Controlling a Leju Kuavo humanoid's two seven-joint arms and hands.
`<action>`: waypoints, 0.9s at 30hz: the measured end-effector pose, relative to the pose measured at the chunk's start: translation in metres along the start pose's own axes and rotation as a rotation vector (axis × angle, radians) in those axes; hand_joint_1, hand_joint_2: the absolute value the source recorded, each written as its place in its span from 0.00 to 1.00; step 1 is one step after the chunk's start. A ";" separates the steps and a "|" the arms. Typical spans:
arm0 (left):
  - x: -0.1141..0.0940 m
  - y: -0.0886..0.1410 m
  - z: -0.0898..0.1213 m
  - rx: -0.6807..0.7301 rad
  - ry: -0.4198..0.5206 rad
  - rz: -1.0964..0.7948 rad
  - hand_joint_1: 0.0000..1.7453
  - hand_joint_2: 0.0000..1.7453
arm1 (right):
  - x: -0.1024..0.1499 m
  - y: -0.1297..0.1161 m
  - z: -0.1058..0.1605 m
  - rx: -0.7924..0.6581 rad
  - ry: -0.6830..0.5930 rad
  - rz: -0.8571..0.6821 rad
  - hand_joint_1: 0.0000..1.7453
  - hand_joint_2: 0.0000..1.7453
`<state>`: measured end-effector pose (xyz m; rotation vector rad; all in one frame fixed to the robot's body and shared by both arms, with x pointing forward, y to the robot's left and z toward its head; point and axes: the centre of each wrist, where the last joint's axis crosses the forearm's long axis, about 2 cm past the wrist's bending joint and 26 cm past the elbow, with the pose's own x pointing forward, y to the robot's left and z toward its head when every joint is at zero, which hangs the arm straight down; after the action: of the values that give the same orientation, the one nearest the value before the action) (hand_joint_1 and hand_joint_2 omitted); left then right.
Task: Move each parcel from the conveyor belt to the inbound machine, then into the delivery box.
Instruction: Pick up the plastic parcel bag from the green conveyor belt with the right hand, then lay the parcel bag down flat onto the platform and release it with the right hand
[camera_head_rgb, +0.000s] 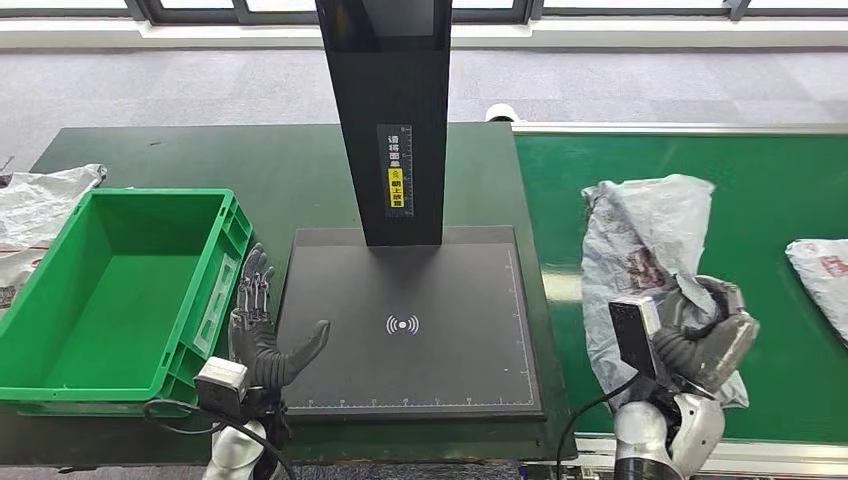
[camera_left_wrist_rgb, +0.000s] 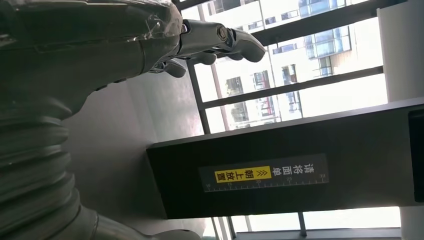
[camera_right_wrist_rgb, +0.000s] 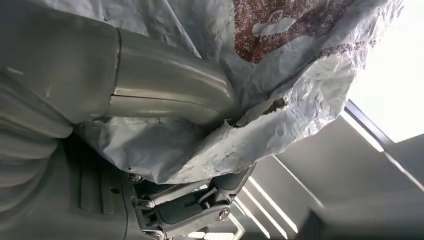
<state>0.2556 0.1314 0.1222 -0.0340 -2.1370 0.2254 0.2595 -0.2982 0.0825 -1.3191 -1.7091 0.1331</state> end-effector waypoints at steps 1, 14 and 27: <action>0.000 -0.001 -0.001 -0.001 0.000 0.000 0.00 1.00 | -0.001 -0.007 -0.005 -0.057 -0.028 -0.027 1.00 1.00; -0.006 -0.004 -0.007 0.007 0.015 0.002 0.00 1.00 | 0.050 -0.027 -0.033 -0.244 -0.217 -0.213 1.00 1.00; -0.008 -0.007 -0.009 -0.013 0.016 0.015 0.00 1.00 | 0.102 0.081 0.046 0.379 -0.166 -0.300 1.00 1.00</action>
<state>0.2679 0.1245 0.1214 -0.0594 -2.1234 0.2190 0.2853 -0.1634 0.0708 -0.7838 -1.8884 0.3802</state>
